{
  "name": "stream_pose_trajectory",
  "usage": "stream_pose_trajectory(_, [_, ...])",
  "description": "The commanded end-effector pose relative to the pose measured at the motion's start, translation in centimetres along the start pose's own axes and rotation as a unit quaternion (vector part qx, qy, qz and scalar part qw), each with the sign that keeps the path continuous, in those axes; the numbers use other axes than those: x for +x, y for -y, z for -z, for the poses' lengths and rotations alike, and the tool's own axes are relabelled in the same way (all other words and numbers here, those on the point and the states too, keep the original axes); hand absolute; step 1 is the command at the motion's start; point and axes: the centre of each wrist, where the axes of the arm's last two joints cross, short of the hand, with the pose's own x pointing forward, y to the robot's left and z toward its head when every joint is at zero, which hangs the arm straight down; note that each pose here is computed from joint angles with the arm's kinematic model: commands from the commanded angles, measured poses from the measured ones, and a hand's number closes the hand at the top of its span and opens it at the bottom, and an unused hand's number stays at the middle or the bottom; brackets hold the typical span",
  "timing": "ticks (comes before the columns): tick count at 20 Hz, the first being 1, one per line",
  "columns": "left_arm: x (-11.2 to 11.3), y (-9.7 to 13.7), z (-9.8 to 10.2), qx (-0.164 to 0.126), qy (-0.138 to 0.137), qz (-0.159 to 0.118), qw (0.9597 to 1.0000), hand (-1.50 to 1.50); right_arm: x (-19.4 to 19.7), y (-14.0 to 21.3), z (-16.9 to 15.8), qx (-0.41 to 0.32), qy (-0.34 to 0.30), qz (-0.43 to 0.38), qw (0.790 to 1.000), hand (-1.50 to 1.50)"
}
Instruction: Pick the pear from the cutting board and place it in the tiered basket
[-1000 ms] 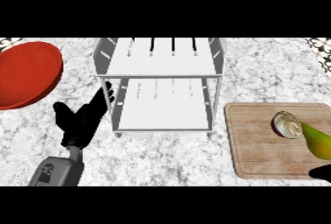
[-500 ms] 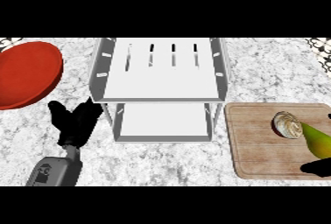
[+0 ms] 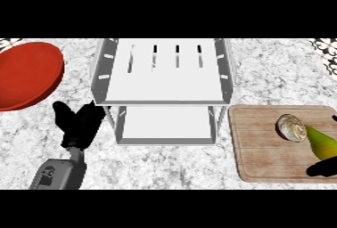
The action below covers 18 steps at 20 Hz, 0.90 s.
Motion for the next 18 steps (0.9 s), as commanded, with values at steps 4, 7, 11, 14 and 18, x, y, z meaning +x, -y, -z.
stream_pose_trajectory(4, [0.2, -0.7, 0.6, -0.001, -0.003, 0.003, 1.0, 0.0, 0.3, -2.9, 1.1, 0.026, 0.012, -0.011, 1.0, -1.5])
stream_pose_trajectory(7, [-0.7, -0.7, 0.2, 0.0, 0.007, 0.0, 1.0, 0.0, 2.7, -2.1, 1.3, 0.04, 0.076, 0.017, 0.996, 1.5])
stream_pose_trajectory(11, [-0.1, 0.4, 0.2, 0.005, 0.002, -0.009, 0.9999, 0.0, 0.3, -4.8, 0.9, 0.025, 0.087, -0.008, 0.996, 1.5])
stream_pose_trajectory(14, [-1.1, 1.6, 0.2, 0.006, 0.001, -0.003, 1.0, 0.0, 1.1, -4.1, 1.6, 0.01, 0.089, -0.006, 0.996, 1.5])
stream_pose_trajectory(18, [-1.1, 0.8, 0.3, -0.002, -0.006, -0.001, 1.0, 0.0, 2.5, -4.8, 0.4, -0.007, 0.097, 0.031, 0.995, 1.5])
